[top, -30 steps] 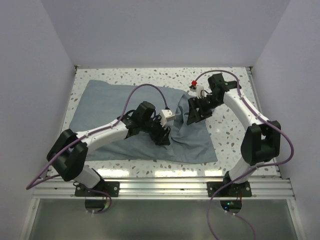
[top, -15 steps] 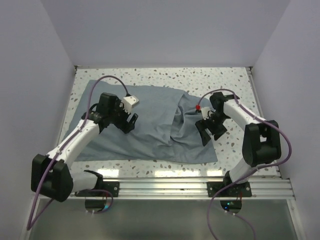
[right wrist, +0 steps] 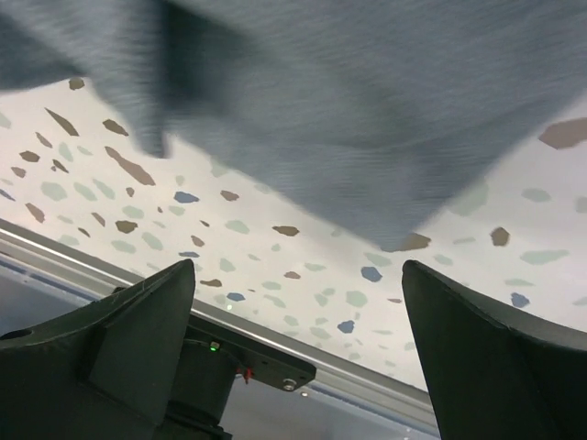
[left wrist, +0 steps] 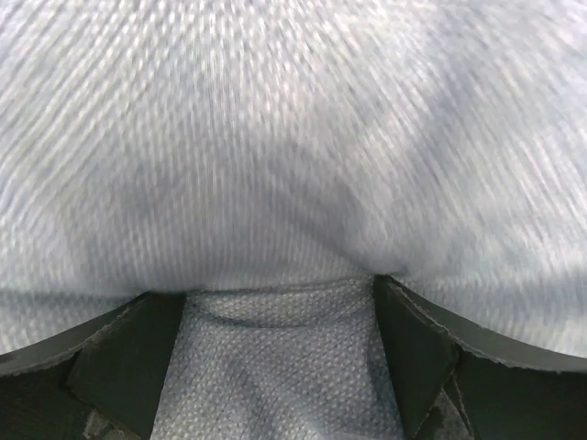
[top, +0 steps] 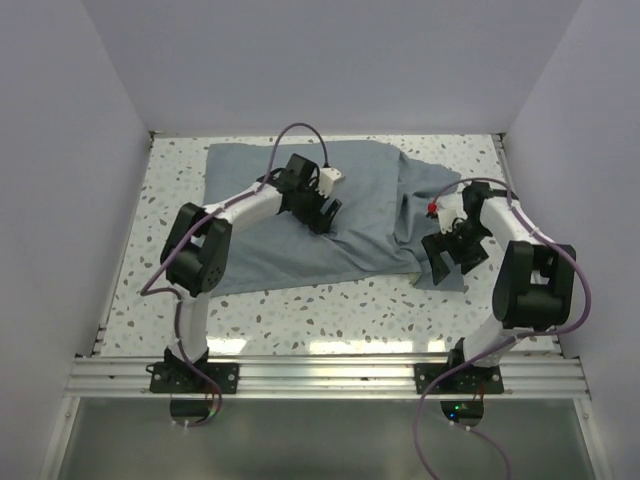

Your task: Put the pillow into the pillowcase

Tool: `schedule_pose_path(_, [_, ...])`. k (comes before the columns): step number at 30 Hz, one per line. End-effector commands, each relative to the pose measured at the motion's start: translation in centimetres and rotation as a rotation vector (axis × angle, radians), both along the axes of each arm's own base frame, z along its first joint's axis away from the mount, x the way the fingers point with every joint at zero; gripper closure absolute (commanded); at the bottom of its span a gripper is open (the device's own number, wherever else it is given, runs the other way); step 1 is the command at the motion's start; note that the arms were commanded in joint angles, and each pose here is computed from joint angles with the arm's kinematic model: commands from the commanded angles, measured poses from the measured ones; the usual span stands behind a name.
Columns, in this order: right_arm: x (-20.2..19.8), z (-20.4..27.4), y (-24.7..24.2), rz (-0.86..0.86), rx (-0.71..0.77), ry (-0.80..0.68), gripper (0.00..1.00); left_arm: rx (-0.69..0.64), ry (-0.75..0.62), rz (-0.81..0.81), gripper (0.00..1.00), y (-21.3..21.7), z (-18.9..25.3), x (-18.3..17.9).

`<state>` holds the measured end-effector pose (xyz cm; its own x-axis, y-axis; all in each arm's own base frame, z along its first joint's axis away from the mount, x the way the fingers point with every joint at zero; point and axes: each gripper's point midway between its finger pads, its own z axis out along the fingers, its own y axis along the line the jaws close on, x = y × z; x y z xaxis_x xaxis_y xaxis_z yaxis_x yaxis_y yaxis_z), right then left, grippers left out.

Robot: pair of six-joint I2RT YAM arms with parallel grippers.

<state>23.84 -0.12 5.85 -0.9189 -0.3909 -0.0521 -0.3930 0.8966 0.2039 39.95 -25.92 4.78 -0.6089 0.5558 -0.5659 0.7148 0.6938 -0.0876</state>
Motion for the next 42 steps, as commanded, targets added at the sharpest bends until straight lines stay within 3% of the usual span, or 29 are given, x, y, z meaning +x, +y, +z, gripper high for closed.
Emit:
schedule_pose_path(1, [0.1,1.3,-1.6,0.047,-0.036,-0.072,0.01,-0.132,-0.073,0.005,0.11,-3.7,3.3,2.7])
schedule_pose_path(4, [0.8,1.2,-2.4,0.070,-0.072,-0.130,0.02,-0.105,-0.105,-0.001,0.08,-0.9,5.2,2.3])
schedule_pose_path(5, [1.8,1.0,-2.8,0.075,-0.090,-0.170,0.01,-0.133,-0.133,-0.003,0.08,0.1,7.6,1.6])
schedule_pose_path(7, [2.9,0.7,-3.7,0.086,-0.119,-0.200,0.01,-0.108,-0.103,0.007,0.07,3.7,7.0,-0.3])
schedule_pose_path(8, [4.0,0.6,-4.2,0.086,-0.132,-0.238,0.01,-0.105,-0.122,0.010,0.07,5.2,8.8,-1.5])
schedule_pose_path(11, [5.2,-0.3,-5.6,0.099,-0.157,-0.268,0.01,-0.035,-0.116,0.042,0.05,10.7,8.2,-4.5])
schedule_pose_path(12, [5.2,-0.7,-5.7,0.114,-0.159,-0.269,0.01,-0.003,-0.059,0.064,0.05,13.4,6.4,-6.2])
schedule_pose_path(16, [5.8,-2.0,-5.2,0.105,-0.127,-0.275,0.01,0.051,-0.002,0.108,0.03,18.3,4.1,-9.8])
schedule_pose_path(24, [6.8,-6.4,-5.1,-0.025,-0.118,-0.198,0.05,0.206,0.058,0.249,0.00,23.8,-1.1,-12.3])
schedule_pose_path(26, [6.4,-6.5,-5.0,-0.030,-0.112,-0.183,0.13,0.321,0.053,0.305,0.00,26.1,-2.3,-12.4])
schedule_pose_path(28, [5.8,-6.8,-5.0,-0.024,-0.114,-0.165,0.25,0.356,0.066,0.331,0.00,27.5,-2.9,-13.2])
schedule_pose_path(31, [4.7,-7.2,-4.8,-0.007,-0.106,-0.123,0.34,0.357,0.071,0.352,0.00,28.8,-2.8,-14.1])
schedule_pose_path(34, [3.7,-7.7,-4.2,0.005,-0.072,-0.089,0.56,0.370,0.097,0.347,0.00,29.6,-3.0,-15.3])
schedule_pose_path(35, [3.3,-7.7,-3.8,0.007,-0.054,-0.072,0.75,0.367,0.109,0.350,0.00,29.7,-3.3,-15.6])
schedule_pose_path(37, [2.5,-7.4,-3.2,0.005,-0.018,-0.042,0.97,0.369,0.152,0.348,0.02,30.1,-4.6,-16.7])
schedule_pose_path(39, [2.6,-6.4,-2.4,-0.007,0.035,-0.050,1.00,0.350,0.168,0.357,0.17,30.2,-5.4,-17.0])
schedule_pose_path(40, [2.5,-5.4,-2.0,-0.018,0.059,-0.061,1.00,0.324,0.177,0.352,0.31,29.9,-5.8,-17.0])
schedule_pose_path(42, [3.8,-3.0,-1.4,-0.051,0.129,-0.125,1.00,0.293,0.154,0.354,0.51,30.1,-5.0,-15.7])
